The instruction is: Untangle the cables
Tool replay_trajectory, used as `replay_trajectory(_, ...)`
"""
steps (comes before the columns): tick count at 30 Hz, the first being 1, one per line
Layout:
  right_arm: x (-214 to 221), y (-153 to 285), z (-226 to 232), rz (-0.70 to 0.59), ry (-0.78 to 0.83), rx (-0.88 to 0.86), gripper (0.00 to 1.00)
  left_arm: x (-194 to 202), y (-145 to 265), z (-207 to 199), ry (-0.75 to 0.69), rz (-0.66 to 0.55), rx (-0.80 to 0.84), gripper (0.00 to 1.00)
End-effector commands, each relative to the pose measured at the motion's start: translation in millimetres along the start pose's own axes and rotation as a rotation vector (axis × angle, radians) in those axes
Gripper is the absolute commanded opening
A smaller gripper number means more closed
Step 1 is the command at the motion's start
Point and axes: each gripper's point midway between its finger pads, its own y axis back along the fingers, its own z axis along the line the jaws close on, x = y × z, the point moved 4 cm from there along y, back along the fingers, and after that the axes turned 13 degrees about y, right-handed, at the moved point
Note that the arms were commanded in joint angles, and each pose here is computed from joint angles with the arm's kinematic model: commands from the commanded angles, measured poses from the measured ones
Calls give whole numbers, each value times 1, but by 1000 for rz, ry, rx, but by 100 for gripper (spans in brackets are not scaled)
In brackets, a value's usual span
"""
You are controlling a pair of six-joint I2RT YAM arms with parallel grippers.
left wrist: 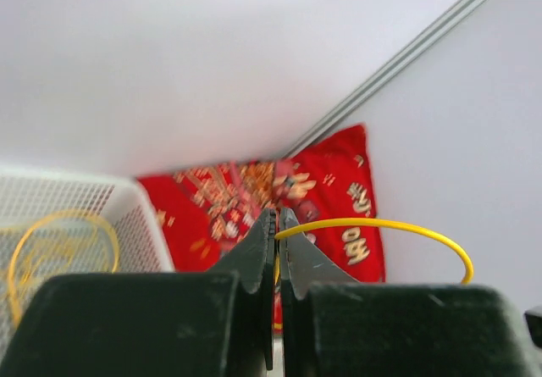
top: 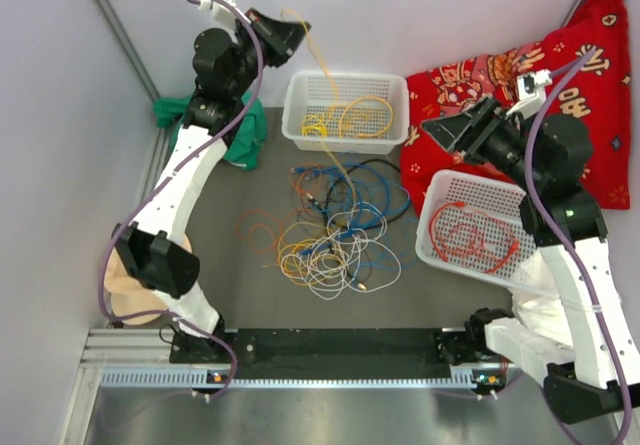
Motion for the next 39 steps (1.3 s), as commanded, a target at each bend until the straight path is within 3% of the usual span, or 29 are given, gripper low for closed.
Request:
replay_trajectory(1, -2, 12, 12, -45, 43, -53, 71, -49, -17, -68, -32, -158, 228, 0)
replay_trajectory(8, 12, 15, 7, -30, 62, -19, 71, -93, -41, -93, -88, -415, 388, 0)
replay_trajectory(14, 21, 12, 5, -4, 106, 2, 71, -99, -67, -47, -112, -586, 385, 0)
replay_trajectory(24, 52, -1, -17, 54, 93, 41, 71, -49, -126, 63, -68, -491, 292, 0)
replay_trajectory(30, 73, -10, -29, 96, 58, 46, 71, -20, -148, 127, -98, -500, 198, 0)
replay_trajectory(32, 81, -13, -33, 116, 54, 53, 71, -16, -152, 133, -98, -502, 190, 0)
replay_trajectory(35, 88, -17, -40, 132, 53, 71, 71, 6, -160, 152, -114, -412, 152, 0)
replay_trajectory(36, 90, -18, -41, 138, 59, 71, 71, 17, -162, 161, -112, -367, 119, 4)
replay_trajectory(38, 90, -20, -44, 137, 66, 81, 71, 36, -162, 169, -120, -308, 98, 47)
replay_trajectory(39, 90, -20, -44, 139, 72, 84, 71, 44, -156, 180, -138, -292, 57, 80)
